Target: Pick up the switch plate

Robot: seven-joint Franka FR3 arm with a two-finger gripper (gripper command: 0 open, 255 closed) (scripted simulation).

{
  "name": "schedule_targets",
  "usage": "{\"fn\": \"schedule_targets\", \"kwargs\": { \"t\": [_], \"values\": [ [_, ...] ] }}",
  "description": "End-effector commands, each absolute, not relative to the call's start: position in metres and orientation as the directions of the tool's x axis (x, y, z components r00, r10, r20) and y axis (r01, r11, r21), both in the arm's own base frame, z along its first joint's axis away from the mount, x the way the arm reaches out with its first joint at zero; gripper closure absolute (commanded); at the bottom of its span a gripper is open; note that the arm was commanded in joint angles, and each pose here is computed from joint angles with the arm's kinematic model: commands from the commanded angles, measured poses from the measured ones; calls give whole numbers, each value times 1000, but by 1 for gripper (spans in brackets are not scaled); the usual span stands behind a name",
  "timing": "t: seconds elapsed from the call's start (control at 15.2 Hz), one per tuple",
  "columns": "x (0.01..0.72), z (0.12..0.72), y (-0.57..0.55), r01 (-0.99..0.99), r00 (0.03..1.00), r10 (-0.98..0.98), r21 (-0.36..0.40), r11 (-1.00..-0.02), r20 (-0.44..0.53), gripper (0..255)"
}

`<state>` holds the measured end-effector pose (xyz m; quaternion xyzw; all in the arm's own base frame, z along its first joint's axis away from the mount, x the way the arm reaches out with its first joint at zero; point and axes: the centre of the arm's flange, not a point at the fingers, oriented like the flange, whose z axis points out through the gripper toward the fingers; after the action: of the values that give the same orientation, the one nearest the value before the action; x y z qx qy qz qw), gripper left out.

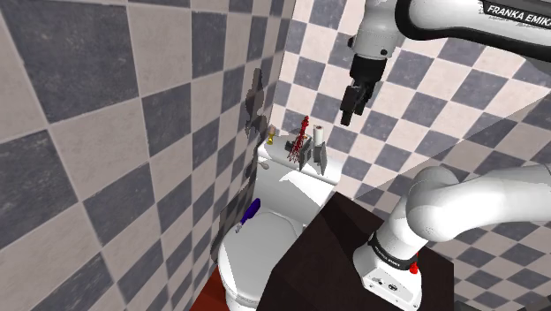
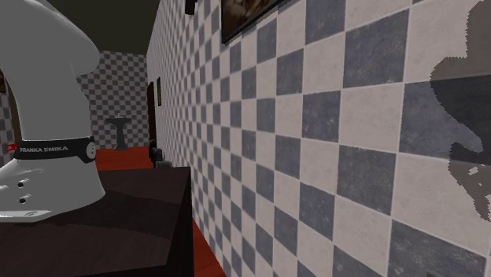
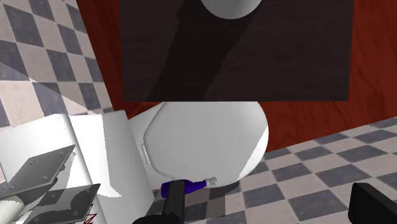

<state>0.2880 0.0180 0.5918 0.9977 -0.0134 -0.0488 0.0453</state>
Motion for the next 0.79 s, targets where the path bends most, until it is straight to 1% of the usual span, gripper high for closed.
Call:
{"fn": "schedule_targets", "kwargs": {
  "t": [0.0,0.33,0.73],
  "values": [
    [288,592,18,-22,995,-31,92,-996,-96,0],
    [333,546,7,-168,981,-178,119,-979,-76,0],
    [385,492,-17,-338,936,-348,147,-929,-47,0]
  ]
}}
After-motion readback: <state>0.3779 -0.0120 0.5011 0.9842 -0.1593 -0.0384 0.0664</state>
